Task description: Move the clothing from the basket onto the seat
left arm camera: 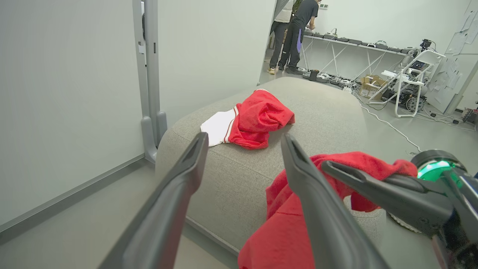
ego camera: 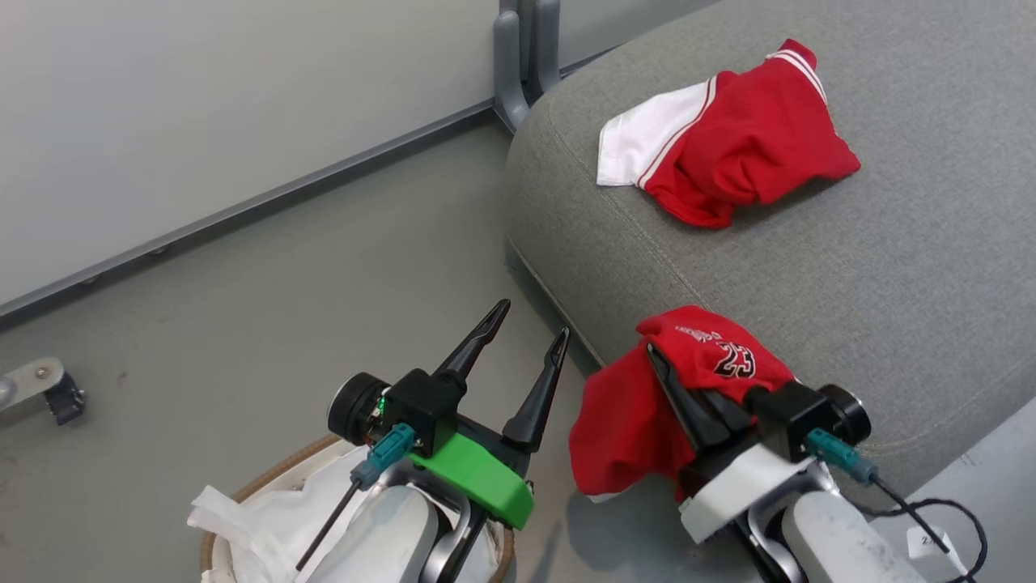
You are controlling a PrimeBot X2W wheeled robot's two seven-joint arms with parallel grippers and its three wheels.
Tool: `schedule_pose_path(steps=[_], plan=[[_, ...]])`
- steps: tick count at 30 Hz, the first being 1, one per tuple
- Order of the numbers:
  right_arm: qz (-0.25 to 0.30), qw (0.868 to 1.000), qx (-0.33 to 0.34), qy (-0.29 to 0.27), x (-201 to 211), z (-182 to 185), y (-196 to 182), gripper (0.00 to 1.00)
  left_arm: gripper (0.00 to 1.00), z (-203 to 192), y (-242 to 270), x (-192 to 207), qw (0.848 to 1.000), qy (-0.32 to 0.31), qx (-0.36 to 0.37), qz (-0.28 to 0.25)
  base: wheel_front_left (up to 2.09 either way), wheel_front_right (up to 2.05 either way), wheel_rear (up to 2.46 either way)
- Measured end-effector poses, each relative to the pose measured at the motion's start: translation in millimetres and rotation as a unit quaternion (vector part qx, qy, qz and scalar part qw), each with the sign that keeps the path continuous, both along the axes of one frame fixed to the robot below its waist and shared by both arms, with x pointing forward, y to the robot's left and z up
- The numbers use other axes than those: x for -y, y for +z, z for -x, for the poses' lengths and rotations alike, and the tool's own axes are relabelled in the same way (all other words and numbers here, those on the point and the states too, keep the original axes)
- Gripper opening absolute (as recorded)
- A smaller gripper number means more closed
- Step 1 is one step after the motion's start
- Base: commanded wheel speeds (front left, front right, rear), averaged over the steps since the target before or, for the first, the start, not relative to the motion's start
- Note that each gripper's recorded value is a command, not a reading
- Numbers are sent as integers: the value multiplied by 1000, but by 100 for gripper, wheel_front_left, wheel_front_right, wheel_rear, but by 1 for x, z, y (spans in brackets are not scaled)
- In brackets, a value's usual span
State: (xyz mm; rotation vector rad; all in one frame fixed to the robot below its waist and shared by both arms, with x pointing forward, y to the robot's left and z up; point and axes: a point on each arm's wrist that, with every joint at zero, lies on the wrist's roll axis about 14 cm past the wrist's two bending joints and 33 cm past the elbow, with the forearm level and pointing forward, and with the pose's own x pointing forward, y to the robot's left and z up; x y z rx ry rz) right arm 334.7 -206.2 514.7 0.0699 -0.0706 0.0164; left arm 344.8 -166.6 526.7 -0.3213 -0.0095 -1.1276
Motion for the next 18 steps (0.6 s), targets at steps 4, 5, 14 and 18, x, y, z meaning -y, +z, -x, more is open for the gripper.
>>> schedule_pose_path(steps=[4, 5, 14, 18], plan=[[55, 998, 29, -11, 26, -18, 29, 0, 100, -5, -21, 5, 1000, -13, -21, -14, 0, 0, 0], [73, 996, 40, -15, 36, -24, 40, 0, 100, -7, -28, 5, 999, -14, -26, -18, 0, 0, 0], [254, 954, 136, -85, 134, -74, 165, 0, 100, -27, -59, 7, 998, -26, -47, -25, 0, 0, 0], [328, 926, 138, -126, 174, -92, 203, 0, 100, -38, -74, 5, 998, -27, -56, -28, 0, 0, 0]])
